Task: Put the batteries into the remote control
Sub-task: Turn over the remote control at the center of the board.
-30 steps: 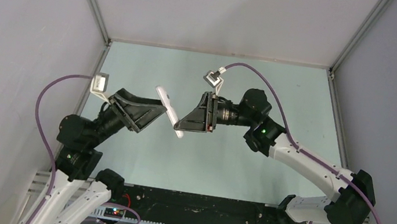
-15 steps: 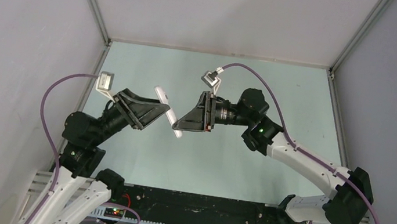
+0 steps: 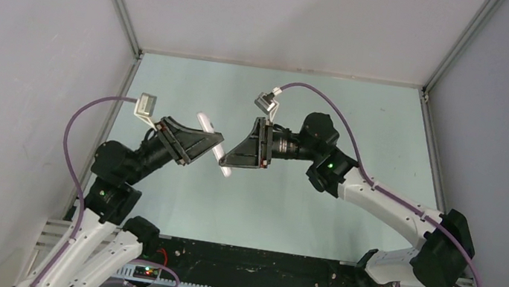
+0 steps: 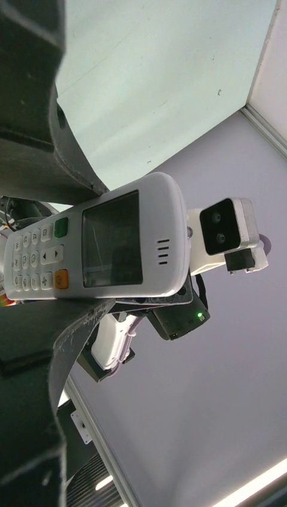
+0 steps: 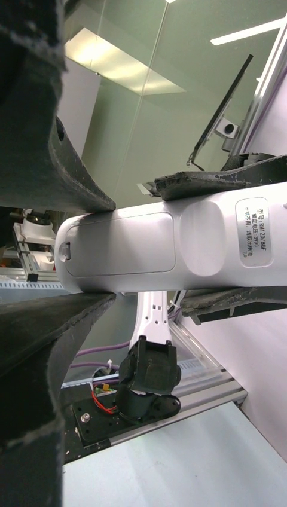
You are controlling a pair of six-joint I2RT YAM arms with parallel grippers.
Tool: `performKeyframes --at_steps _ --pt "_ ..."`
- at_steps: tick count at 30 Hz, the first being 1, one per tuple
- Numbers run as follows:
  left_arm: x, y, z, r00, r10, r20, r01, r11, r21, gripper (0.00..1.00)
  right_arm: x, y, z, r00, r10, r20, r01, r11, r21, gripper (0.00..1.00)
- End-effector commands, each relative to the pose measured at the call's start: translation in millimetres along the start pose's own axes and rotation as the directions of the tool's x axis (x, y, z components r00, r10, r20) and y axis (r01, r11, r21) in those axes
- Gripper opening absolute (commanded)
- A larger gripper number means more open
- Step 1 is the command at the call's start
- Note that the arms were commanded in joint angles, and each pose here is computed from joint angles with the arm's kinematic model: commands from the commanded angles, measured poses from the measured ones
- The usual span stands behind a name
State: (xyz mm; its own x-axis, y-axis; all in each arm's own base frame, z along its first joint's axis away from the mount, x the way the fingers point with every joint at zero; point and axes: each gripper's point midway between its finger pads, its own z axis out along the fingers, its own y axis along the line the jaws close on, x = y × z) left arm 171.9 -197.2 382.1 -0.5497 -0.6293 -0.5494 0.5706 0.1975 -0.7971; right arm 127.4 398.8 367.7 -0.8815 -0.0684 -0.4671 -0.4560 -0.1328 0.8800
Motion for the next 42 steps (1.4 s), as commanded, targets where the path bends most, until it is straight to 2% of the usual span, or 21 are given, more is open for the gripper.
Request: performKeyframes --at_steps 1,4,9,10,11,13,17,20,24,29,34,38,42 --pt "-7 4 0 0.998 0.014 0.053 -0.013 1.0 -0.006 0.42 0 11 -1 1.0 -0.024 -0.005 0.024 0.999 -0.027 0.43" --pt "-8 15 0 0.997 -0.001 0.075 0.004 0.999 -0.038 0.33 -3 2 -5 1.0 -0.012 0.018 0.012 1.0 0.008 0.53" --pt "-2 40 2 0.998 -0.021 0.065 0.029 0.992 -0.122 0.23 -7 -13 -15 0.998 -0.006 0.068 0.0 0.997 0.083 0.8" --pt "1 49 1 0.998 -0.026 0.057 0.035 0.987 -0.156 0.22 -8 -23 -18 0.996 0.009 0.085 -0.02 0.992 0.126 0.84" --pt "0 56 0 0.998 -0.007 0.067 0.02 0.982 -0.19 0.21 -9 -24 -22 0.995 -0.017 0.095 0.004 0.99 0.143 0.93" --pt "1 83 -6 0.997 0.013 0.072 0.01 0.95 -0.313 0.2 -11 -38 -31 0.992 -0.03 0.123 0.001 0.974 0.228 0.99" --pt "5 149 -30 0.995 0.072 0.066 -0.02 0.811 -0.585 0.2 -13 -85 -66 0.975 -0.059 0.215 -0.045 0.891 0.451 1.0" --pt "14 205 -52 0.994 0.104 0.025 -0.049 0.654 -0.755 0.22 -3 -105 -86 0.971 -0.071 0.23 -0.064 0.845 0.531 1.0" --pt "17 251 -63 0.988 0.141 -0.068 -0.129 0.486 -0.864 0.24 13 -121 -107 0.968 -0.082 0.237 -0.08 0.794 0.603 1.0" --pt "25 293 -60 0.973 0.104 -0.208 -0.232 0.346 -0.909 0.27 30 -137 -124 0.963 -0.075 0.257 -0.113 0.756 0.645 1.0" --pt "34 320 -51 0.945 0.045 -0.324 -0.323 0.284 -0.903 0.29 36 -137 -133 0.953 -0.074 0.295 -0.139 0.756 0.639 1.0" --pt "38 332 -46 0.939 0.016 -0.343 -0.335 0.26 -0.906 0.3 36 -127 -128 0.95 -0.057 0.308 -0.145 0.791 0.594 1.0" --pt "43 346 -50 0.926 -0.005 -0.378 -0.368 0.219 -0.904 0.36 37 -128 -128 0.95 -0.048 0.309 -0.153 0.79 0.593 1.0"
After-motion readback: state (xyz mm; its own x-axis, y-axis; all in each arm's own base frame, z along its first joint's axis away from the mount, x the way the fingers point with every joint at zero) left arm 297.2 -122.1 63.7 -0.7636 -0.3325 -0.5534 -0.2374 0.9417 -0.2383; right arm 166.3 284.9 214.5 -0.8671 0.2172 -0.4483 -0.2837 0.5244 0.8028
